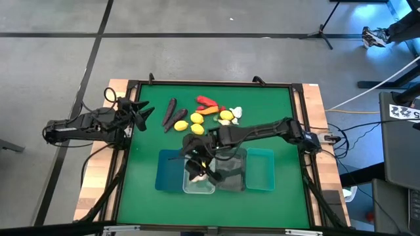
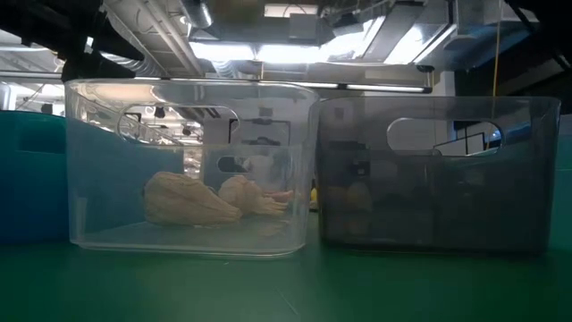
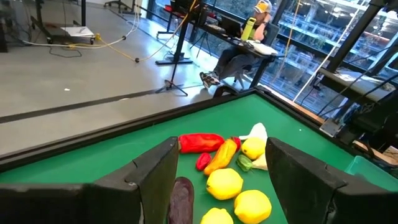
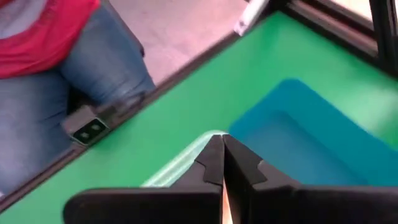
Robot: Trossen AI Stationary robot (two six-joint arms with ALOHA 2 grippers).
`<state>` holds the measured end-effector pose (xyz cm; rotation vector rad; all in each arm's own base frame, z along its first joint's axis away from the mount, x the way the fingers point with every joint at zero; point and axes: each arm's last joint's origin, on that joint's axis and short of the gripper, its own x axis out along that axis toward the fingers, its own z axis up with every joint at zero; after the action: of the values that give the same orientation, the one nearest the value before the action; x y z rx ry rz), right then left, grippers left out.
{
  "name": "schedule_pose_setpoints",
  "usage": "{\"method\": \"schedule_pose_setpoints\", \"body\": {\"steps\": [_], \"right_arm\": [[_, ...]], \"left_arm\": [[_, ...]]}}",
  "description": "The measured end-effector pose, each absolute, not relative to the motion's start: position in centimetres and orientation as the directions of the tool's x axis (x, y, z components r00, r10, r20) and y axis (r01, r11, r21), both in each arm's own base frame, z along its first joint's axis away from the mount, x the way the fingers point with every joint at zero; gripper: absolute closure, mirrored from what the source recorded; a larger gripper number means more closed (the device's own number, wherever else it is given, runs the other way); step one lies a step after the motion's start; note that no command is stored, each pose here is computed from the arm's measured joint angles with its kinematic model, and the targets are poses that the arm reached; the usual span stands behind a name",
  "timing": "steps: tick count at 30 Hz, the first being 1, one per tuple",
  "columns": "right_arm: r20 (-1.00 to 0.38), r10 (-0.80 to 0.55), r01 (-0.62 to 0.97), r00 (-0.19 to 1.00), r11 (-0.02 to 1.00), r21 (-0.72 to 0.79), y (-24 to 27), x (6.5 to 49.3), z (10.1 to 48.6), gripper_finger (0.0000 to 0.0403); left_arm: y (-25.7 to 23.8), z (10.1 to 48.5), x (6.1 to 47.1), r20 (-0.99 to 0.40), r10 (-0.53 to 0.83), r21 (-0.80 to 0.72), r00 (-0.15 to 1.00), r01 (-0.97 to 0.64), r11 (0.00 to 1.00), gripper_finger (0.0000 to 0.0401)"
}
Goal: Sort produce into baskets
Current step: Put the white garlic into the transparent bin
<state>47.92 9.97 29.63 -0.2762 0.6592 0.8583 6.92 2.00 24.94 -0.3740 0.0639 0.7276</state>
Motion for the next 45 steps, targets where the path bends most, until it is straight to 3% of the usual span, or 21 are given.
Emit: {"method": "schedule_pose_setpoints", "body": {"steps": [11, 20, 26, 35, 40, 45], "right_arm": [[-0.628, 0.589, -0.723, 0.509, 0.688, 0.059, 7.5, 48.9, 27.3, 0.0402], [-0.633, 0.580, -0.724, 0.513, 0.688, 0.044, 5.7, 46.8, 30.6, 0.0402], [-0.625, 0.563, -0.714, 0.541, 0.700, 0.012, 3.7, 42.9, 35.9, 0.0402], [-0.581, 0.489, -0.650, 0.650, 0.754, -0.092, 2.1, 32.6, 43.8, 0.0402], [-0.428, 0.374, -0.478, 0.823, 0.863, -0.164, 1.3, 26.1, 44.6, 0.0402], [-0.235, 0.296, -0.344, 0.926, 0.918, -0.198, 1.1, 22.7, 40.3, 0.0402]], "left_arm": [[2.0, 24.2, 6.8, -0.247, 0.637, -0.292, 0.730, -0.683, 0.670, 0.0164], [2.0, 24.1, 6.8, -0.248, 0.637, -0.286, 0.730, -0.683, 0.672, 0.0164], [2.0, 24.1, 6.8, -0.247, 0.640, -0.280, 0.728, -0.686, 0.672, 0.0164], [2.0, 24.2, 6.8, -0.244, 0.643, -0.272, 0.726, -0.688, 0.673, 0.0164], [2.0, 24.2, 6.8, -0.242, 0.645, -0.272, 0.725, -0.689, 0.672, 0.0164], [2.1, 24.2, 6.7, -0.235, 0.663, -0.270, 0.711, -0.703, 0.658, 0.0164]]}}
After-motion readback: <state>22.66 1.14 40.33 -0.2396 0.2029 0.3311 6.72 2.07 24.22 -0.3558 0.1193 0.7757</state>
